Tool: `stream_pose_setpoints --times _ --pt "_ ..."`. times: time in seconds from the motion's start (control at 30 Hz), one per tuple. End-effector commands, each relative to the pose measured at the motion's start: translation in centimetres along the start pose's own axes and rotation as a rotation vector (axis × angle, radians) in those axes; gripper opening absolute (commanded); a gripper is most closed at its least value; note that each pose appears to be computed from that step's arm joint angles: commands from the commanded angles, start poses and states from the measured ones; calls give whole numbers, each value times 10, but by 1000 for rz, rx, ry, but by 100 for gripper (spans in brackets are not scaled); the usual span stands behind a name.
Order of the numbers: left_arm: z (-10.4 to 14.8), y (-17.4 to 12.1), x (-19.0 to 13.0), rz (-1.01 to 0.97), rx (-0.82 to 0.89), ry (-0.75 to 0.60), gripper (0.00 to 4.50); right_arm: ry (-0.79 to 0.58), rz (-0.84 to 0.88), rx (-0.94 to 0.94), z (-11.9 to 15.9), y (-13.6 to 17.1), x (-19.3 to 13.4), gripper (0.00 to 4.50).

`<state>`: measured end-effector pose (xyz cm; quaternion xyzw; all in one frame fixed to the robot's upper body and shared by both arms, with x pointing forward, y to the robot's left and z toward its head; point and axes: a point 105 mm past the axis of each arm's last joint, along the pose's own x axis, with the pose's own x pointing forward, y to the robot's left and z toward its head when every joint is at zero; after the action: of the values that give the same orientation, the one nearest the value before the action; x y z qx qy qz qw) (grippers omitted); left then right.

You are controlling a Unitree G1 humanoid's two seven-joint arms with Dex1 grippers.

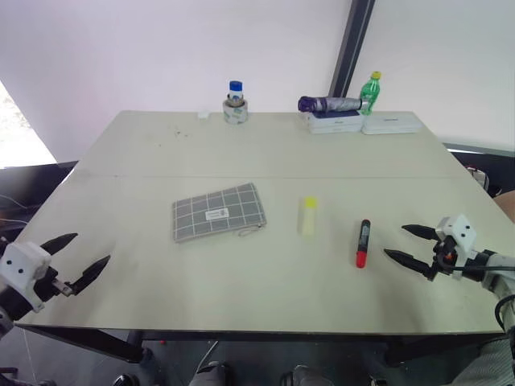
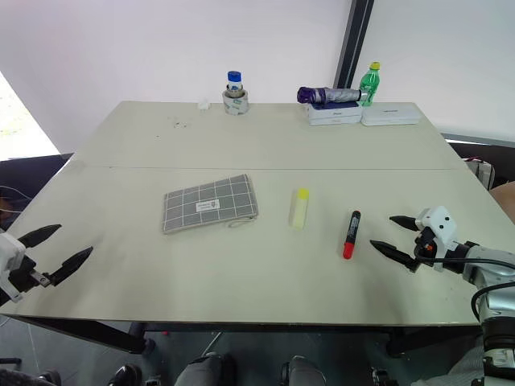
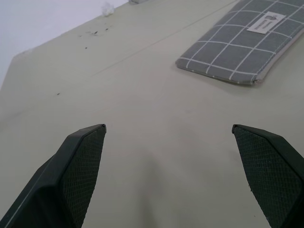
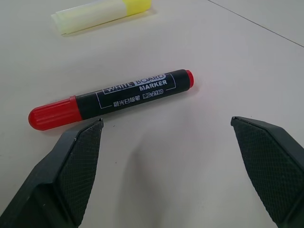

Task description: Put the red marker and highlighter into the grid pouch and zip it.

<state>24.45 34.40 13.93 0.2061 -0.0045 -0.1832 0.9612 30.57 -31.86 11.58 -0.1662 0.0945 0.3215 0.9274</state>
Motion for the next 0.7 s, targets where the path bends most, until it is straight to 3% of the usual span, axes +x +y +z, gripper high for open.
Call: stream_pose_setpoints --times 0.03,0.13,0.2,0.3,0.43,0.53,0.7 --pt "7 5 2 13 38 -14 449 -41 -13 -39 14 -4 2 448" --pt "6 6 4 18 47 -7 449 -53 -15 -24 17 -4 6 448" --pt "7 10 7 29 141 7 449 -89 -15 -24 27 -4 13 448" --pt "7 18 14 57 249 21 450 -158 -28 -10 46 -3 27 356" --pt "7 21 36 23 385 30 450 -328 51 -50 96 35 84 143" --pt "8 18 47 -7 416 12 450 -371 61 -57 113 54 111 3" --pt "6 14 67 -63 565 19 450 -307 13 -131 119 84 168 3"
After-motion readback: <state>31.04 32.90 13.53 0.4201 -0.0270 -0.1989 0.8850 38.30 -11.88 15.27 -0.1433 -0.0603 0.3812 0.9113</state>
